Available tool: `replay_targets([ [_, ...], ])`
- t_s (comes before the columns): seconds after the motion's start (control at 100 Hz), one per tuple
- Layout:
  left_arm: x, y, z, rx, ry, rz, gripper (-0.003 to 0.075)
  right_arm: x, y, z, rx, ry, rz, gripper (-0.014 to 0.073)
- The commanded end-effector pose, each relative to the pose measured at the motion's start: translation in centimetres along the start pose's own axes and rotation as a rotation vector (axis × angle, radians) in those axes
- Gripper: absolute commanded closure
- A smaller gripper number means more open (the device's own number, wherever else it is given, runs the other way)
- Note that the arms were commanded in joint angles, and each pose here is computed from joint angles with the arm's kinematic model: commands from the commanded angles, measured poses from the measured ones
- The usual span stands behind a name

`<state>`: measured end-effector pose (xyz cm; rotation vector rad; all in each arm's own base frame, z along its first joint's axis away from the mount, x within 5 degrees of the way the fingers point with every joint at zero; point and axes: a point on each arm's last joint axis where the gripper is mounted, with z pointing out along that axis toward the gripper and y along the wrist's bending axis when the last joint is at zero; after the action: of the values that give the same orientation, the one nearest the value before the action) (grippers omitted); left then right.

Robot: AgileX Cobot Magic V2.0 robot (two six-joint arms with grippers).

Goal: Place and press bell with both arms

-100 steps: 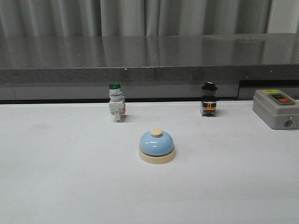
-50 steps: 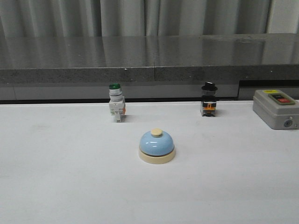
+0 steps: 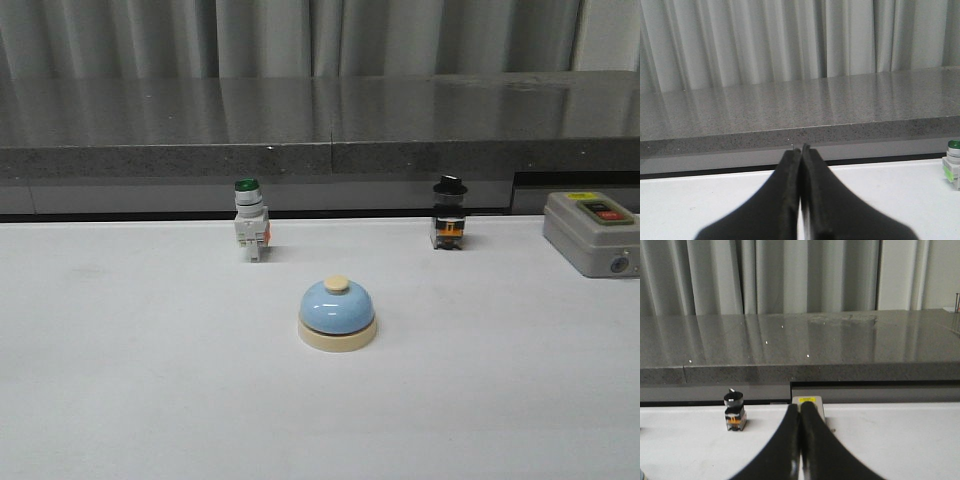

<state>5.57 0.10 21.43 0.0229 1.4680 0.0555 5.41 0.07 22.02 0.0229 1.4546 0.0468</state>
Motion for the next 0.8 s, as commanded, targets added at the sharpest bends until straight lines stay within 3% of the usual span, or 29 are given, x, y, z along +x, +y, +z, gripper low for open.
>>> replay_targets([
  [0.0,0.5,-0.1,-0.2,0.000,-0.075,-0.017,0.0741,-3.6,0.1,0.3,0.002,-0.084,0.011,0.0655],
  [0.4,0.5,-0.1,-0.2,0.000,-0.075,-0.017,0.0741,-13.5,0.7,8.8,0.008,0.416,0.013,0.0655],
  [0.59,0.5,-0.1,-0.2,0.000,-0.075,-0.017,0.0741,-15.2,0.9,13.7,0.002,0.436,0.047,0.0655],
  [0.79,0.5,-0.1,-0.2,0.000,-0.075,-0.017,0.0741,-13.3,0.9,17.4,0.002,0.464,0.082,0.0655],
])
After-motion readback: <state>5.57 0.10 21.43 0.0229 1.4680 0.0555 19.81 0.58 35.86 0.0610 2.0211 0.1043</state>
